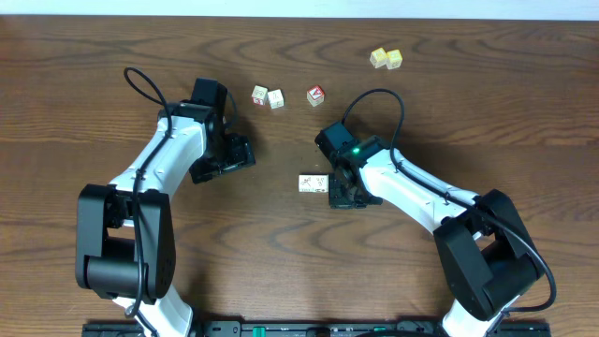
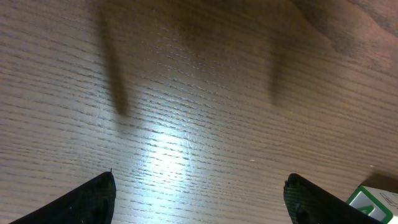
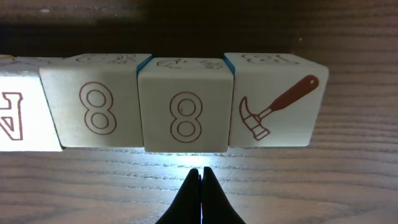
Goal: Lift 5 blocks
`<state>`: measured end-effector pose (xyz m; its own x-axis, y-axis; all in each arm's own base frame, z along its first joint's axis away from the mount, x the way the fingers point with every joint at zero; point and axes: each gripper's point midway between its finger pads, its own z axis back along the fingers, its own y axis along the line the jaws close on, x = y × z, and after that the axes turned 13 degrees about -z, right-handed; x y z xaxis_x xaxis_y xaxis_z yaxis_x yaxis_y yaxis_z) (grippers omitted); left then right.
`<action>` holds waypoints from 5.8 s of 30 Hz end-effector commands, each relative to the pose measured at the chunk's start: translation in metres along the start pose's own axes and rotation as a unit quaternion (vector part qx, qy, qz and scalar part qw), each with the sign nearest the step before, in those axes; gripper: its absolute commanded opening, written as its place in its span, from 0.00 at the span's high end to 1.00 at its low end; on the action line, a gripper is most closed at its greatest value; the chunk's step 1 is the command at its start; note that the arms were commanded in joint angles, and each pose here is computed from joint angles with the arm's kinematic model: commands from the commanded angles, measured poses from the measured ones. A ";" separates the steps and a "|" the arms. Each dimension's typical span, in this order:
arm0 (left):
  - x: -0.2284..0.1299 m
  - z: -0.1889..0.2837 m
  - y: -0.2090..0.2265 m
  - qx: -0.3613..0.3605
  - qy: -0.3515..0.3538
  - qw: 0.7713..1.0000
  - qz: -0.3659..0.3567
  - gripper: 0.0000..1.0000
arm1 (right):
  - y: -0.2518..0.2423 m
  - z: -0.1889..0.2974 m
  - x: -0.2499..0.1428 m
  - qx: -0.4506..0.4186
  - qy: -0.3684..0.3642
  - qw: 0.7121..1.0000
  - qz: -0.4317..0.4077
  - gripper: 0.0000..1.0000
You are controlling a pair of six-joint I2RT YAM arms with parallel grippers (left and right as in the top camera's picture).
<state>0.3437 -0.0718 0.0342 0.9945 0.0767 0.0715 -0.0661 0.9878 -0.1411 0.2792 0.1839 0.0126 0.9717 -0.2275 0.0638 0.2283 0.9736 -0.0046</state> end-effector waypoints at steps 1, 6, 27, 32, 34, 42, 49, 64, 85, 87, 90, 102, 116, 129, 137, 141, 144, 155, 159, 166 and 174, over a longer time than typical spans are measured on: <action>-0.003 -0.004 0.002 0.005 0.007 1.000 -0.006 0.13 | -0.002 0.001 0.002 -0.007 -0.012 1.000 -0.004 0.99; -0.003 -0.004 0.002 0.005 0.007 1.000 -0.006 0.13 | 0.000 0.001 0.003 -0.004 -0.015 1.000 -0.004 0.99; -0.003 -0.004 0.002 0.005 0.007 1.000 -0.006 0.13 | 0.002 0.001 0.006 0.002 -0.020 1.000 -0.002 0.99; -0.003 -0.004 0.002 0.005 0.007 1.000 -0.006 0.13 | 0.003 0.001 0.006 0.002 -0.021 1.000 -0.002 0.99; -0.003 -0.004 0.002 0.005 0.007 1.000 -0.006 0.13 | 0.002 0.001 0.006 0.001 -0.022 1.000 -0.002 0.99; -0.003 -0.004 0.002 0.005 0.007 1.000 -0.006 0.13 | 0.000 0.001 0.008 -0.004 -0.028 1.000 -0.002 0.99; -0.003 -0.004 0.002 0.005 0.007 1.000 -0.006 0.13 | 0.000 0.001 0.009 -0.005 -0.029 1.000 -0.003 0.99; -0.003 -0.004 0.002 0.005 0.007 1.000 -0.006 0.13 | 0.001 0.001 0.010 -0.003 -0.031 1.000 -0.003 0.99; -0.003 -0.004 0.002 0.005 0.007 1.000 -0.006 0.13 | 0.003 0.001 0.013 -0.001 -0.038 0.999 0.000 0.99; -0.003 -0.004 0.002 0.005 0.007 1.000 -0.006 0.13 | 0.003 0.001 0.013 -0.001 -0.038 0.999 0.001 0.99; -0.003 -0.004 0.002 0.005 0.007 1.000 -0.006 0.13 | 0.003 0.001 0.013 0.000 -0.038 0.999 0.003 0.99; -0.003 -0.004 0.002 0.005 0.007 1.000 -0.006 0.13 | 0.003 0.001 0.013 0.000 -0.038 0.999 0.004 0.99; -0.003 -0.004 0.002 0.005 0.007 1.000 -0.006 0.13 | 0.011 0.027 0.013 0.038 -0.025 0.999 0.014 0.99; -0.003 -0.004 0.002 0.005 0.007 1.000 -0.006 0.13 | -0.076 0.063 0.072 0.046 -0.036 0.994 -0.096 0.96; -0.002 -0.004 -0.008 -0.023 0.005 1.000 -0.004 0.13 | -0.080 0.037 0.071 0.093 0.004 0.988 -0.121 0.99; -0.006 -0.004 -0.015 -0.043 0.015 0.999 -0.005 0.14 | -0.070 0.027 0.065 0.123 0.017 0.986 -0.115 0.99; -0.010 -0.006 -0.025 -0.076 0.022 0.997 -0.021 0.30 | -0.062 0.022 0.063 0.160 0.023 0.981 -0.108 0.98; -0.027 -0.020 -0.053 -0.104 0.031 0.993 -0.055 0.93 | -0.064 0.001 0.055 0.166 0.022 0.978 -0.124 0.99; -0.028 -0.025 -0.075 -0.117 0.017 0.989 -0.087 0.93 | -0.062 0.001 0.058 0.170 0.018 0.976 -0.133 0.99; -0.021 -0.037 -0.083 -0.124 0.002 0.990 -0.062 0.93 | -0.064 -0.003 0.054 0.167 0.023 0.977 -0.133 0.99; -0.027 -0.043 -0.091 -0.145 0.022 0.987 -0.061 0.93 | -0.061 -0.008 0.053 0.178 0.020 0.974 -0.140 0.99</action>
<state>0.3366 -0.1646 0.0111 0.9919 -0.0544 0.1150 0.0943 0.9212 -0.3776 0.3193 0.1111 0.0132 0.8877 -0.4604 0.0006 0.4316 0.8326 0.3472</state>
